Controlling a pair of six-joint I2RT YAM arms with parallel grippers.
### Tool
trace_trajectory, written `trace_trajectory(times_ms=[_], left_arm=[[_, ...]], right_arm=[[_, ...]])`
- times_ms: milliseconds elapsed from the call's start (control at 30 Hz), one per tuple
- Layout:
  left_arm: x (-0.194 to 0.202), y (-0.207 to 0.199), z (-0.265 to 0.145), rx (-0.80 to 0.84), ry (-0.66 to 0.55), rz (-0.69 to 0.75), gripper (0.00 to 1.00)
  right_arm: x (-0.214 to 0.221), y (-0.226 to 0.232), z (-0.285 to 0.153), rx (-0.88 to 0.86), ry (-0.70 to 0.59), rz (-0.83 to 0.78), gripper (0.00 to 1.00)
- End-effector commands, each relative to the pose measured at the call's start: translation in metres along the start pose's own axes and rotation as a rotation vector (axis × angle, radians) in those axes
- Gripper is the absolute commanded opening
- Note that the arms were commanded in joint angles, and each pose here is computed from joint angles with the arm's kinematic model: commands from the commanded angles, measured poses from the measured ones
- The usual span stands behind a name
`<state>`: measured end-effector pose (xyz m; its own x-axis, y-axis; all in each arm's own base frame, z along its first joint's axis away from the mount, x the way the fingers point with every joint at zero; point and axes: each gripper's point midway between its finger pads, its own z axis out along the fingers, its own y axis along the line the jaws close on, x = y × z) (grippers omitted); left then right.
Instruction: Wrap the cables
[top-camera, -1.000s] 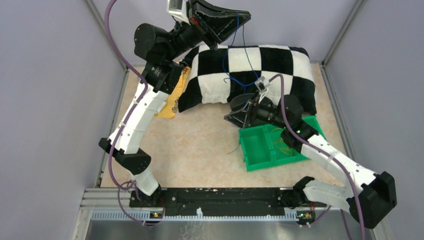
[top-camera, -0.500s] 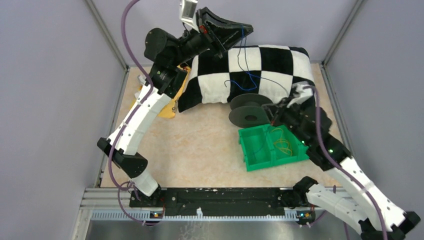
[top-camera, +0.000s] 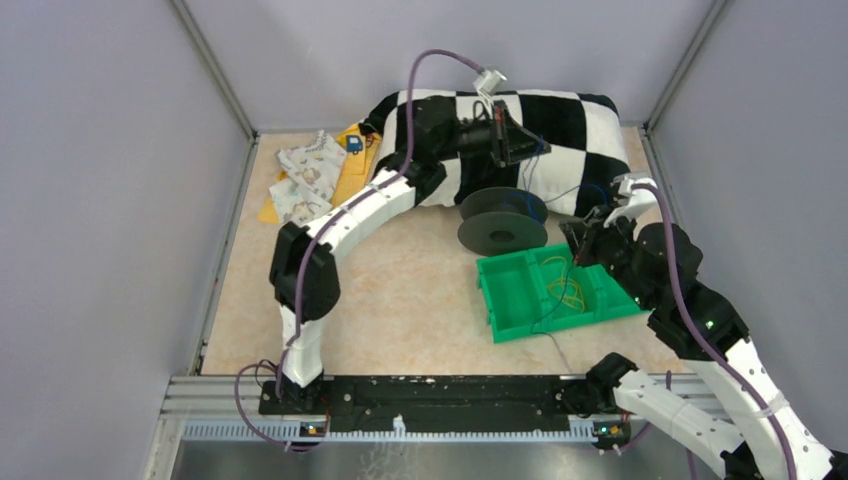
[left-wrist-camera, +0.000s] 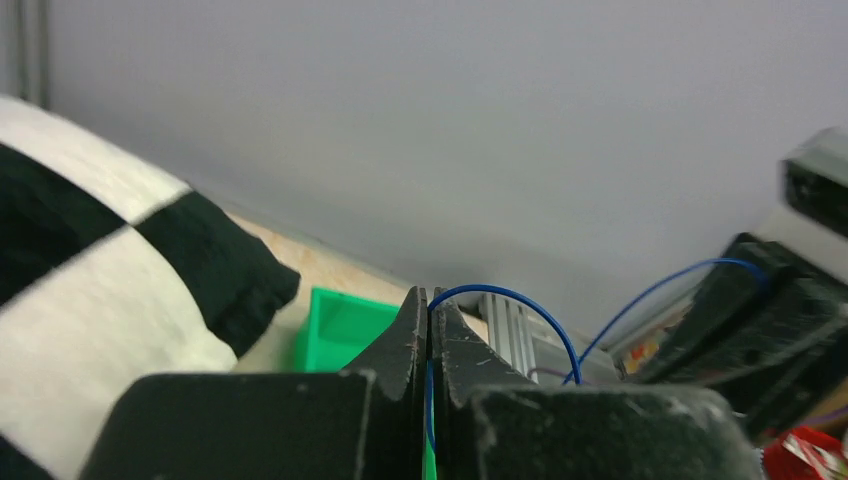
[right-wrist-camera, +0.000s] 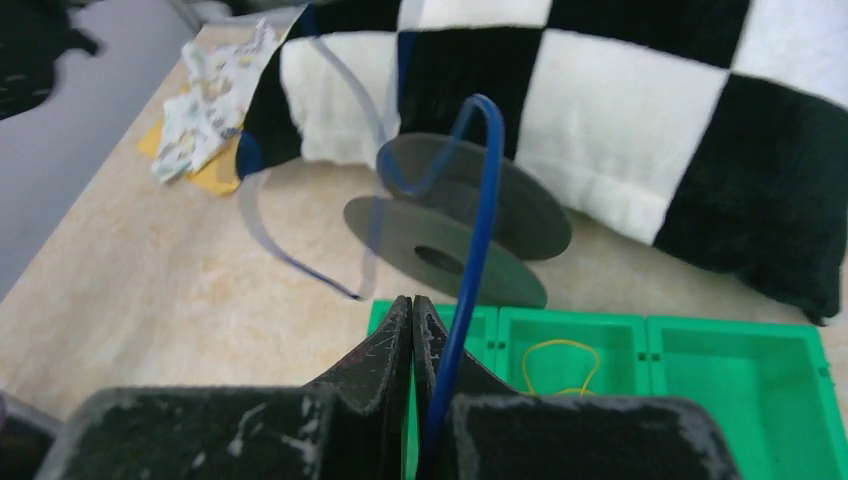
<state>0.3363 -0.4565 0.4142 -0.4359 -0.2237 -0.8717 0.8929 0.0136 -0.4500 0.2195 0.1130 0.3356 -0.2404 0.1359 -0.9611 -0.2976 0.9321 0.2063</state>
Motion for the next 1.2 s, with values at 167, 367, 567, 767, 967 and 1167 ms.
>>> trace_trajectory(times_ms=[167, 367, 567, 767, 967, 1167], left_arm=[[0.054, -0.003, 0.042, 0.148, 0.091, -0.091, 0.0], [0.091, -0.012, 0.064, 0.169, 0.197, -0.07, 0.0], [0.104, -0.012, 0.07, 0.167, 0.225, -0.072, 0.38], [0.089, -0.023, 0.073, 0.208, 0.206, -0.051, 0.55], [0.065, -0.029, 0.072, 0.173, 0.159, -0.02, 0.68], [0.011, -0.058, 0.038, 0.102, 0.069, 0.142, 0.79]], right_arm=[[0.05, 0.056, -0.025, -0.349, 0.242, 0.012, 0.0], [0.052, 0.055, -0.025, -0.334, 0.191, 0.115, 0.0], [0.032, 0.004, -0.008, 0.002, 0.067, 0.236, 0.0], [0.032, -0.043, -0.025, 0.255, 0.01, 0.311, 0.0], [0.035, -0.075, -0.051, 0.399, -0.039, 0.345, 0.0], [0.036, -0.08, -0.042, 0.45, -0.039, 0.335, 0.0]])
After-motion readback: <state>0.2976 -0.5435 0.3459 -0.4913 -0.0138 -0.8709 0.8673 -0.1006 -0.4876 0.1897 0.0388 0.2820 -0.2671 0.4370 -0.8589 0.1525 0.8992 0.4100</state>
